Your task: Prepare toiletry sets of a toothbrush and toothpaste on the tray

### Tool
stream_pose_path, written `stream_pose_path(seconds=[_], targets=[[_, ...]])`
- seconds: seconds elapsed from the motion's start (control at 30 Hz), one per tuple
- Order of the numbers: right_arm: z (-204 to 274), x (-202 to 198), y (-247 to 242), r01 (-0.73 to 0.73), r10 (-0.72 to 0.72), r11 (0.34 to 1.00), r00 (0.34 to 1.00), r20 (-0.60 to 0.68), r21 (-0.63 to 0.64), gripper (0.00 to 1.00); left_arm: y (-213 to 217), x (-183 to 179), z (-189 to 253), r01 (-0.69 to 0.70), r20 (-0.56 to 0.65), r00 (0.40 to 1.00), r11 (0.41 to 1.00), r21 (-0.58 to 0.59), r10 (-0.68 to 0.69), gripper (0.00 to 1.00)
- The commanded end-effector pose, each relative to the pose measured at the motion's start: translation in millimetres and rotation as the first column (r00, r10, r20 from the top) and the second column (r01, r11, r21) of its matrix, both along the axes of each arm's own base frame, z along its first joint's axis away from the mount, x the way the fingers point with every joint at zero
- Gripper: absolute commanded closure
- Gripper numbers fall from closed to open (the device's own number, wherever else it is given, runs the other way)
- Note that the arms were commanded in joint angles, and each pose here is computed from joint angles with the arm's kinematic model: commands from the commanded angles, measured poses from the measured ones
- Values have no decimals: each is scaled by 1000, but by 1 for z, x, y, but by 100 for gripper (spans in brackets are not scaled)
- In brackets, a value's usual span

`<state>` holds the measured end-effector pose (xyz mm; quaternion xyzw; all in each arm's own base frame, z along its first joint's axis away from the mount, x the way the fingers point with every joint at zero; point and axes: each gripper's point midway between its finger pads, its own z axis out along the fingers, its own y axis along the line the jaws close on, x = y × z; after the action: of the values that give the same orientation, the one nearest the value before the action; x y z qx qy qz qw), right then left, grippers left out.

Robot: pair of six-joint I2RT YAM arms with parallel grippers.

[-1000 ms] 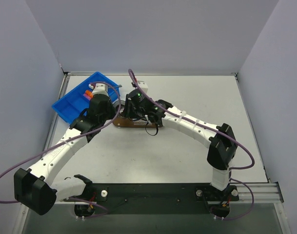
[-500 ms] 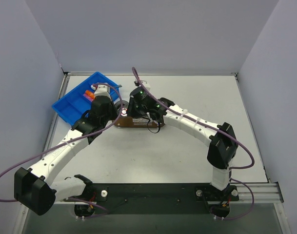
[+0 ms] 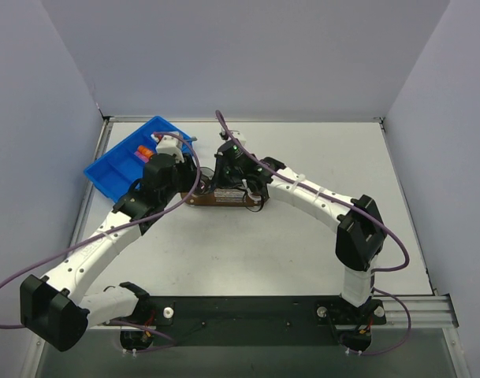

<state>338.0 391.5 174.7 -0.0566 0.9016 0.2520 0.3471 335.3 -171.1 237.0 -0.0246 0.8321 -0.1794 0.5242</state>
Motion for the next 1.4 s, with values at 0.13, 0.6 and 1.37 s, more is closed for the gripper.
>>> stream_pose_path(seconds=[0.13,0.6,1.37], targets=[[67,2,20,-103,79,979,987,137,177,100,-11,3,51,82,146,986,996,-24,-78,40],[69,3,-2,-99,88,993,985,148,65,100,-15,7,40,196,17,979,968,157,-202,30],[72,1,-7,-124,118,992,980,158,27,100,-10,-1,-20,260,-199,956,940,220,-218,36]])
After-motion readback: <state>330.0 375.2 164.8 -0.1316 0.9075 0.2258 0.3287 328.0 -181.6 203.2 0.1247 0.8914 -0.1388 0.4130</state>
